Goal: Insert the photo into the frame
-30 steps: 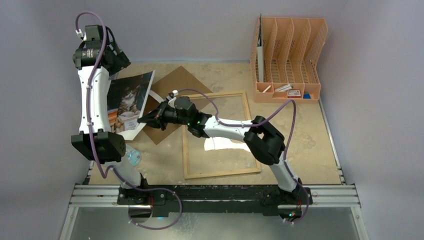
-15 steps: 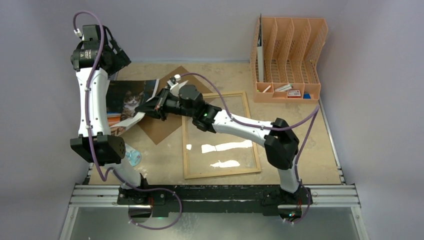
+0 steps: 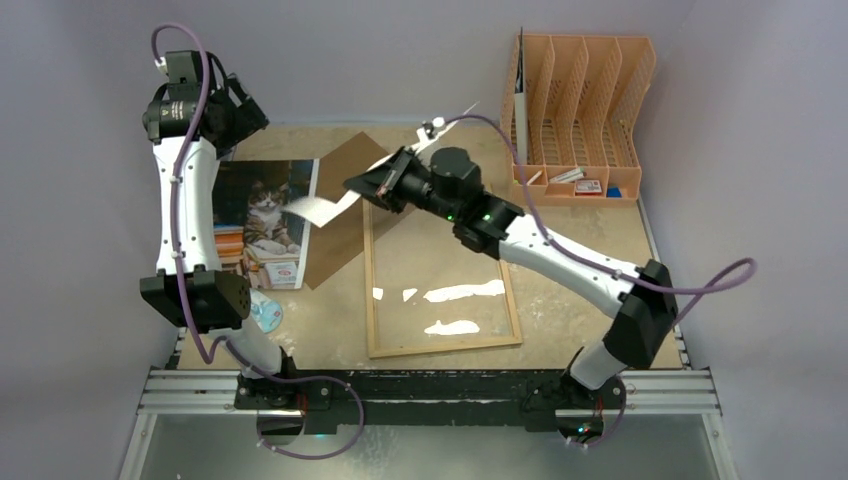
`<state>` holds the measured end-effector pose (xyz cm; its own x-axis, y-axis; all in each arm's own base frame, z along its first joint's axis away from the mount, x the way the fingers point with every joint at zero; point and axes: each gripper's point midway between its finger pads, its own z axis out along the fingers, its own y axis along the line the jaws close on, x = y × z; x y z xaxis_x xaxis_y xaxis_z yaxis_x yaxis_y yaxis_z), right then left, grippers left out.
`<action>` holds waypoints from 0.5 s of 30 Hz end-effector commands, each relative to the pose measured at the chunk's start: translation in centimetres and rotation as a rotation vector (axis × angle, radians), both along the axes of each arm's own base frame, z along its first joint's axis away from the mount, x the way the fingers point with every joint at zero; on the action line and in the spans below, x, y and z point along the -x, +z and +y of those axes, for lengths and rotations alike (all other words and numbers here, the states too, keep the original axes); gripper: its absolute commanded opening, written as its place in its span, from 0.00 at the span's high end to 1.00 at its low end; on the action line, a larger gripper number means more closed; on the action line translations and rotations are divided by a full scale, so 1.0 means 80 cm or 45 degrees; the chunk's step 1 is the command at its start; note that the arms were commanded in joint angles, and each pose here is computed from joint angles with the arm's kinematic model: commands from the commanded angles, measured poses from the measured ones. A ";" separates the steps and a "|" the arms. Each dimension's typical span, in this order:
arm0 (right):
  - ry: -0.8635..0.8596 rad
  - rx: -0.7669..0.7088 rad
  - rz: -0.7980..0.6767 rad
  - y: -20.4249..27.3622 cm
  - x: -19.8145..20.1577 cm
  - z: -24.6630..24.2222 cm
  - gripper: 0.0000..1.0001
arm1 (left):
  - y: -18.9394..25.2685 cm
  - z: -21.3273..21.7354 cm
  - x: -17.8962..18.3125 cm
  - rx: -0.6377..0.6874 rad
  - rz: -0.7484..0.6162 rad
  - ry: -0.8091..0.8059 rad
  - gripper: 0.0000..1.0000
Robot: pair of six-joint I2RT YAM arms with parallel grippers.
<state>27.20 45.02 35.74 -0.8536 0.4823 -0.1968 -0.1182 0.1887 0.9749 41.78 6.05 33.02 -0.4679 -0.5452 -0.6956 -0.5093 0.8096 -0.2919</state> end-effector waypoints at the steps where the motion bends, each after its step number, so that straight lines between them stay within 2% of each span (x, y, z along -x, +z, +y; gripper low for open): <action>1: -0.037 0.039 -0.217 0.041 -0.017 -0.050 0.98 | 0.010 -0.012 -0.012 0.077 -0.083 -0.049 0.19; 4: 0.064 0.083 -0.281 0.028 -0.024 -0.070 0.97 | -0.006 -0.019 -0.019 0.109 -0.062 -0.085 0.19; 9: 0.264 0.226 -0.363 -0.007 -0.009 -0.092 0.97 | -0.046 -0.026 -0.020 0.126 0.013 -0.143 0.20; 12: 0.345 0.349 -0.341 -0.052 0.013 -0.113 0.97 | -0.066 -0.020 -0.014 0.089 0.061 -0.137 0.20; 15: 0.425 0.474 -0.240 -0.115 0.041 -0.148 0.95 | -0.081 -0.017 -0.008 0.067 0.087 -0.140 0.20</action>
